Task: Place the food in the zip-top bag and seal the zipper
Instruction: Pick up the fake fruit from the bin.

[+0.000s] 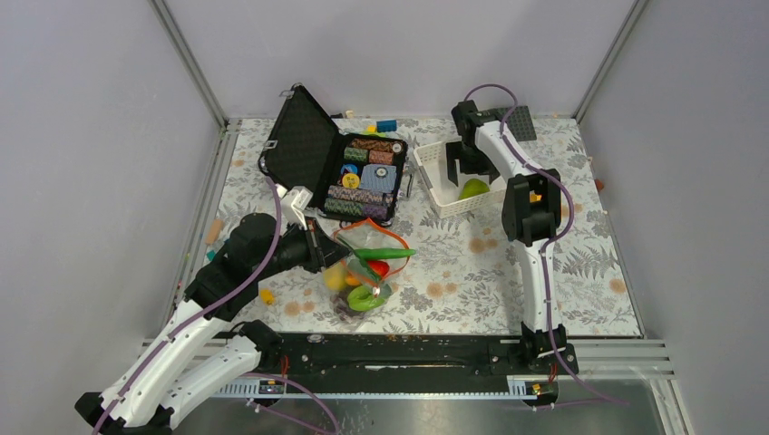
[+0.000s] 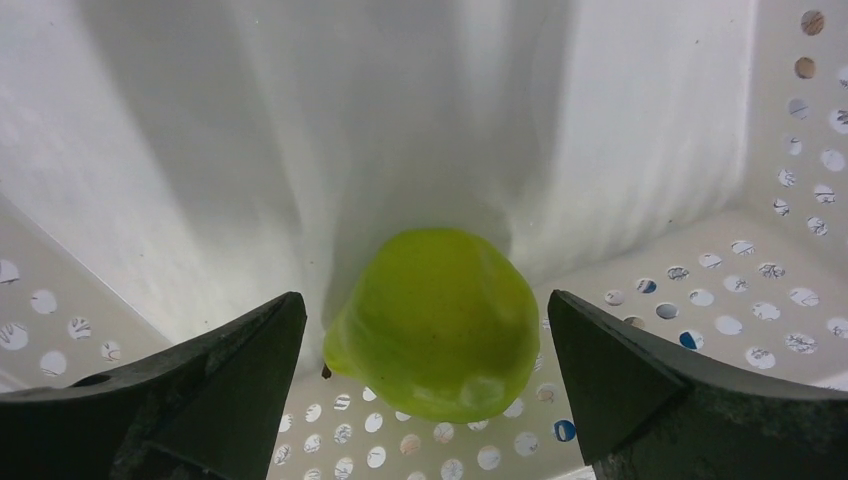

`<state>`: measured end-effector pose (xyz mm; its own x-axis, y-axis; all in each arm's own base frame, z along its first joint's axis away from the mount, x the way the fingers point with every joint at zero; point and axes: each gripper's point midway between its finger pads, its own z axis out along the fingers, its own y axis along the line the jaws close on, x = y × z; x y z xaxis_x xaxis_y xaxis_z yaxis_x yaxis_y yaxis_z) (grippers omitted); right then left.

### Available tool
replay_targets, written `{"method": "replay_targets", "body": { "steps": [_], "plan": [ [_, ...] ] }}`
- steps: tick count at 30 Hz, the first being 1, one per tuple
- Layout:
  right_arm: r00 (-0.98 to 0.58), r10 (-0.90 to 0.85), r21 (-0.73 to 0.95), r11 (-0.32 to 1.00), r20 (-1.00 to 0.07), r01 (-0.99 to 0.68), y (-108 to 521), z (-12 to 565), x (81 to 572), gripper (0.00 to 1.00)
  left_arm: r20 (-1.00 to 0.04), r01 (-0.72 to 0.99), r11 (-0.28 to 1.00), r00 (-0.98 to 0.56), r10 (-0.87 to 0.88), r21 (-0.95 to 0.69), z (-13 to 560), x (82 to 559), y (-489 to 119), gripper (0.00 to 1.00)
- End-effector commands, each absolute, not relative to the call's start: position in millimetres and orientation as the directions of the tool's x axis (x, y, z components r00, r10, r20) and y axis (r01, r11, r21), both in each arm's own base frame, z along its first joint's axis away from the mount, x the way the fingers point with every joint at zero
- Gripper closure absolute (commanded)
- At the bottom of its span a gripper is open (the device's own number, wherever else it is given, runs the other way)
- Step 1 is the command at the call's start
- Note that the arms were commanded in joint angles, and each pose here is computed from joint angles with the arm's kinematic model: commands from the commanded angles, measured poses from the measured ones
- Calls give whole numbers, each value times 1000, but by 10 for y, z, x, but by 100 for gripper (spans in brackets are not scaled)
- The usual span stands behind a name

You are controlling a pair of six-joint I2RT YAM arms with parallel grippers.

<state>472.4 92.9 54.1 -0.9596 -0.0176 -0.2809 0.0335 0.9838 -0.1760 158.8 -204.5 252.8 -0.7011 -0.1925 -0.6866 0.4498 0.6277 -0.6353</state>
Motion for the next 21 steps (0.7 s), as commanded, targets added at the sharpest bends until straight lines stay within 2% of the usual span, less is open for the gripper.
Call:
{"method": "replay_targets", "body": {
  "steps": [1, 12, 18, 20, 21],
  "plan": [
    [-976, -38, -154, 988, -216, -5, 940, 525, 4570, 0, -733, 501, 601, -643, -222, -623, 2728, 1669, -2084, 99],
    [-986, -70, -163, 986, -150, -45, 900, 485, 4389, 1, -735, 503, 601, -640, -224, -621, 2733, 1666, -2077, 99],
    [-988, -73, -147, 988, -133, -53, 929, 462, 4370, 6, -736, 503, 602, -638, -225, -620, 2733, 1670, -2077, 99],
    [-989, -67, -131, 990, -131, -49, 957, 459, 4362, 5, -737, 504, 601, -636, -227, -620, 2741, 1668, -2076, 99],
    [-989, -62, -116, 992, -131, -46, 986, 455, 4363, 2, -737, 505, 600, -636, -227, -620, 2743, 1667, -2076, 99]
  ]
}}
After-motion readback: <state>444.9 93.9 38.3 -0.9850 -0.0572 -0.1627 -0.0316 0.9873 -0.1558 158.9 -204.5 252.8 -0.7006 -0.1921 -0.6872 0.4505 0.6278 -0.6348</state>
